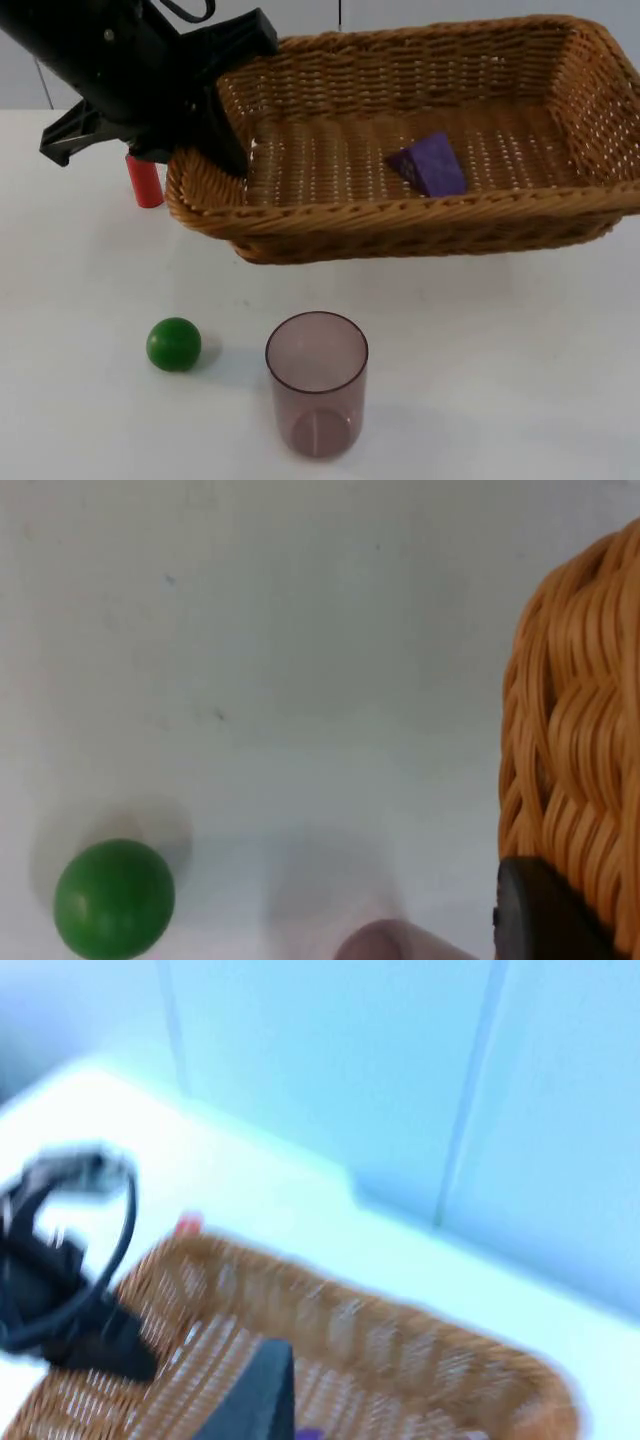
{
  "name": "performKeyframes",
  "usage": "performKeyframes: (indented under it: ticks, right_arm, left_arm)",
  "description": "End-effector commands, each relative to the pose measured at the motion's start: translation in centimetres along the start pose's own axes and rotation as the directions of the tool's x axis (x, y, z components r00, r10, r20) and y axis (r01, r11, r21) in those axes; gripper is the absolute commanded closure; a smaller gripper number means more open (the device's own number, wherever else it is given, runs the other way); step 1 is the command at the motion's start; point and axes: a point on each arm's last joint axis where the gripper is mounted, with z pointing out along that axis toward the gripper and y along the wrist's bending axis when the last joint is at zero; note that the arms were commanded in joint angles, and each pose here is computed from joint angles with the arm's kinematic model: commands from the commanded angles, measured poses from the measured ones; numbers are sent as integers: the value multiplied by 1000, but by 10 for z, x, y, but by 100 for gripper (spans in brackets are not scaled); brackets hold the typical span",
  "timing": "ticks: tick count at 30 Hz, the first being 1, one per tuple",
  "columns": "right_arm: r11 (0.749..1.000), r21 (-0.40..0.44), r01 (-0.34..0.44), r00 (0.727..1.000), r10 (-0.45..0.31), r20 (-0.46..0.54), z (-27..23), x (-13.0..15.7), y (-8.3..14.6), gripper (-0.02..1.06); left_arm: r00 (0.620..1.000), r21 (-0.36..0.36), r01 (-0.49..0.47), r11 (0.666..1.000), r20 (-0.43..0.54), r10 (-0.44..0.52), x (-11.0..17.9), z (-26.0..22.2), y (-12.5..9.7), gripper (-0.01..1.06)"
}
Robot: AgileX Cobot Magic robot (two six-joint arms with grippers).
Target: Pick up the basket with the left hand and place the triangular block into the basket with the right hand.
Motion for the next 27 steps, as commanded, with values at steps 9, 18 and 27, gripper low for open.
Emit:
performKeyframes:
  ticks: [9,18,27]
  right_arm:
    - [991,125,-55,997,48,59,-84,6,-30,3]
    - [976,211,-57,998,48,47,-110,15,-44,3]
    - [969,242,-44,999,36,36,-110,16,-46,3]
  left_arm:
    - [1000,34,-10,999,-5,10,-40,25,-15,105]
    - [998,22,31,999,-47,-30,-59,76,-5,105]
    - [997,-21,65,998,-49,-66,-66,128,18,105]
